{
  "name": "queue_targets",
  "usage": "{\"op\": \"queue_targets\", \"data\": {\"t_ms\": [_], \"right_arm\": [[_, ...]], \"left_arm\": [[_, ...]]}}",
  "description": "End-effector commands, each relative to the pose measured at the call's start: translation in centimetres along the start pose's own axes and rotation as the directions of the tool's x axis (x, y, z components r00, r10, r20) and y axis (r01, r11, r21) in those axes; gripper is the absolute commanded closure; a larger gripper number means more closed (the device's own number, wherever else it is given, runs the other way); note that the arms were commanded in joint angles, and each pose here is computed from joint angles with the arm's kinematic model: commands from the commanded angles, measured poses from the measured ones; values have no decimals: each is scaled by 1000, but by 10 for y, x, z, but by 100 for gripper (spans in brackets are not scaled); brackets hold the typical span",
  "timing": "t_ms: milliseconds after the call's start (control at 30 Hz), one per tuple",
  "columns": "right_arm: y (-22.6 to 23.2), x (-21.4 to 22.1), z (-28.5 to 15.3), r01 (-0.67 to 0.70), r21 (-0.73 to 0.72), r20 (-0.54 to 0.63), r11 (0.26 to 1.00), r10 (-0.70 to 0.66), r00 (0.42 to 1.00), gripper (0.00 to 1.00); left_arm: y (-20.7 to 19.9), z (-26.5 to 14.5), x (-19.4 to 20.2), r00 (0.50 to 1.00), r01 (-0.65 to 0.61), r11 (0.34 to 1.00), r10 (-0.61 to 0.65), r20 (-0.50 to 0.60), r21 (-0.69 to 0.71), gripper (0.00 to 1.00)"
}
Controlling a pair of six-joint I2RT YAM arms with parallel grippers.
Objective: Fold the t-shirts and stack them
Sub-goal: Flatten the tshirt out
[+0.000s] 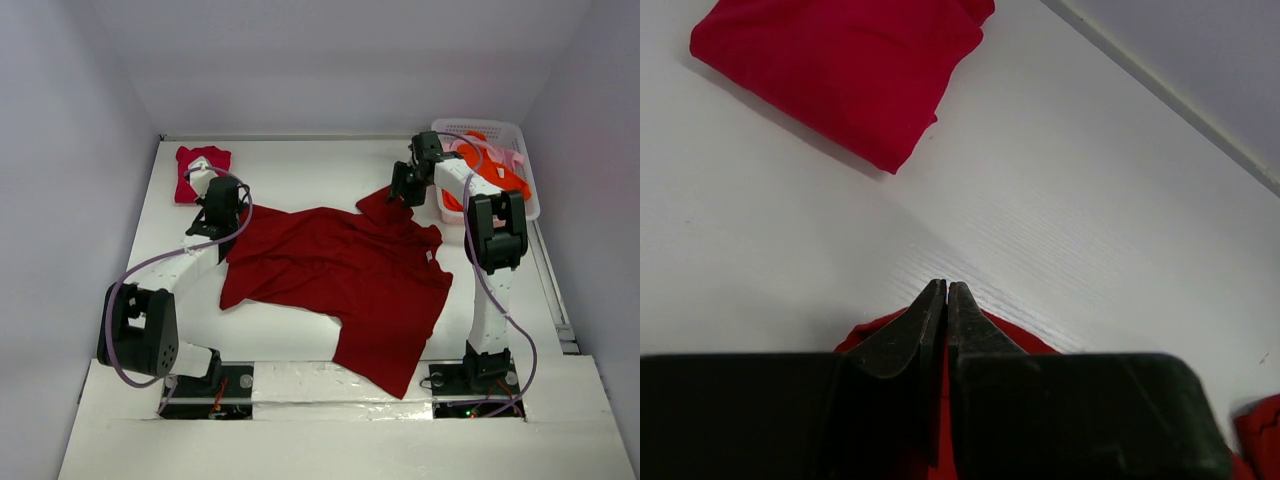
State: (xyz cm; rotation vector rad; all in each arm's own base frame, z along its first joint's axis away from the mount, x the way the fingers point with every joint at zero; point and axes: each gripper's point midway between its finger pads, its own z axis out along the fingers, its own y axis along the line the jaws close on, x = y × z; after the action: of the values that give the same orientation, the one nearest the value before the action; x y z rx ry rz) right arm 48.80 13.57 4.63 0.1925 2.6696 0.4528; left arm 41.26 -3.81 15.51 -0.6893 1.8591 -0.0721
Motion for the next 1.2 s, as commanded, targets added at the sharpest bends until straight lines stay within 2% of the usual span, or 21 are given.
{"op": "queue_targets", "data": {"t_ms": [0, 533, 800, 1000, 1167], "right_arm": [[-7, -10, -7, -7, 45, 32, 999, 6, 999, 43], [-16, 1, 0, -20, 73, 1, 997, 20, 1000, 44], [-18, -13, -17, -23, 119, 56, 993, 17, 998, 45], [-21, -6, -10, -33, 123, 34, 992, 29, 999, 45], [-19, -11, -20, -37, 121, 67, 992, 29, 997, 45]], "left_arm": [[0, 3, -6, 999, 6, 1000, -6, 32, 4, 100], [4, 4, -2, 1000, 12, 1000, -13, 27, 12, 100], [1, 3, -2, 1000, 17, 999, -18, 25, 27, 100], [5, 3, -3, 999, 21, 1000, -22, 26, 20, 100], [4, 2, -4, 999, 22, 999, -22, 28, 25, 100]]}}
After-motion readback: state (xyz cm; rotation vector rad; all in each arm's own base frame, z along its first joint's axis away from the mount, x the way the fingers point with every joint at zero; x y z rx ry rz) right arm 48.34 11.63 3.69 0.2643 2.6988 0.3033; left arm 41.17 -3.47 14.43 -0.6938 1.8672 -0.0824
